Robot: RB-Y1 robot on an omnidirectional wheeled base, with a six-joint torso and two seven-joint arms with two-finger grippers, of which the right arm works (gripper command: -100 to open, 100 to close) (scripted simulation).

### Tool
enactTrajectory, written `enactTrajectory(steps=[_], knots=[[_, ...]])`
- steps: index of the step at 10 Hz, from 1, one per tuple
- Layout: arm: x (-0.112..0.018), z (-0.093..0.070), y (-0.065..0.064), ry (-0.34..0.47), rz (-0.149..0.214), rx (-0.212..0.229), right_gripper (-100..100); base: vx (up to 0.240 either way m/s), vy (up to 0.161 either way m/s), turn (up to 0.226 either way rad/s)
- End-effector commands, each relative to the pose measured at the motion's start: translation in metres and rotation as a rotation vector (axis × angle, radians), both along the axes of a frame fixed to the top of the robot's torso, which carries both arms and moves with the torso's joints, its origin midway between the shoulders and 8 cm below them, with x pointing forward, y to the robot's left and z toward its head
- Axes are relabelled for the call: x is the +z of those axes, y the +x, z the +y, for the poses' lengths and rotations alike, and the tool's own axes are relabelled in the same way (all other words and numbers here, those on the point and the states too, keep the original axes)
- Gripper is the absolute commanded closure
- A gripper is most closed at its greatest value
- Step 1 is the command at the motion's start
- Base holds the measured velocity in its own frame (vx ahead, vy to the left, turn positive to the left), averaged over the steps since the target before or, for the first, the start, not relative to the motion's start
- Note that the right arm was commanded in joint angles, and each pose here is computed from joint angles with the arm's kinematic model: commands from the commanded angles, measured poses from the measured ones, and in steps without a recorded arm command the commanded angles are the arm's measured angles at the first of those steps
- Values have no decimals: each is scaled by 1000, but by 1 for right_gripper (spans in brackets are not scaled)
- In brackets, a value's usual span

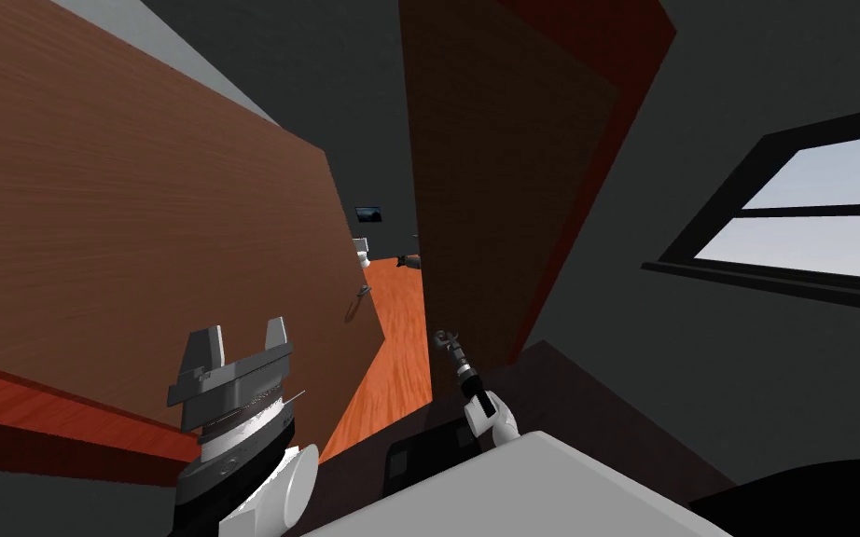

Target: Push the door open

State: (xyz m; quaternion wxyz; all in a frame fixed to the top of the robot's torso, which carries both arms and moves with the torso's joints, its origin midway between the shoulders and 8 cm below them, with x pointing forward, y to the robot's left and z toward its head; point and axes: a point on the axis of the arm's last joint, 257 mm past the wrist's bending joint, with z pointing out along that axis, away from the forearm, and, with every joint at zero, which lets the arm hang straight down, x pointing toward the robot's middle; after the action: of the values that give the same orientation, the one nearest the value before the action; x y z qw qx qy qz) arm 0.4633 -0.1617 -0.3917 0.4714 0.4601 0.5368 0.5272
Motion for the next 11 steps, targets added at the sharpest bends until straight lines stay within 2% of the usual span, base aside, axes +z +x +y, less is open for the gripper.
enactTrajectory(steps=[1, 2, 7, 8, 11], knots=[[0, 0, 0, 0, 0, 0, -100, 96, 9, 5], [0, 0, 0, 0, 0, 0, 100, -12, 0, -4], [0, 0, 0, 0, 0, 0, 100, -9, -2, 5], [3, -9, 4, -10, -8, -13, 100, 111, 12, -19], [3, -25, 6, -24, -9, -36, 100, 155, 62, -41]])
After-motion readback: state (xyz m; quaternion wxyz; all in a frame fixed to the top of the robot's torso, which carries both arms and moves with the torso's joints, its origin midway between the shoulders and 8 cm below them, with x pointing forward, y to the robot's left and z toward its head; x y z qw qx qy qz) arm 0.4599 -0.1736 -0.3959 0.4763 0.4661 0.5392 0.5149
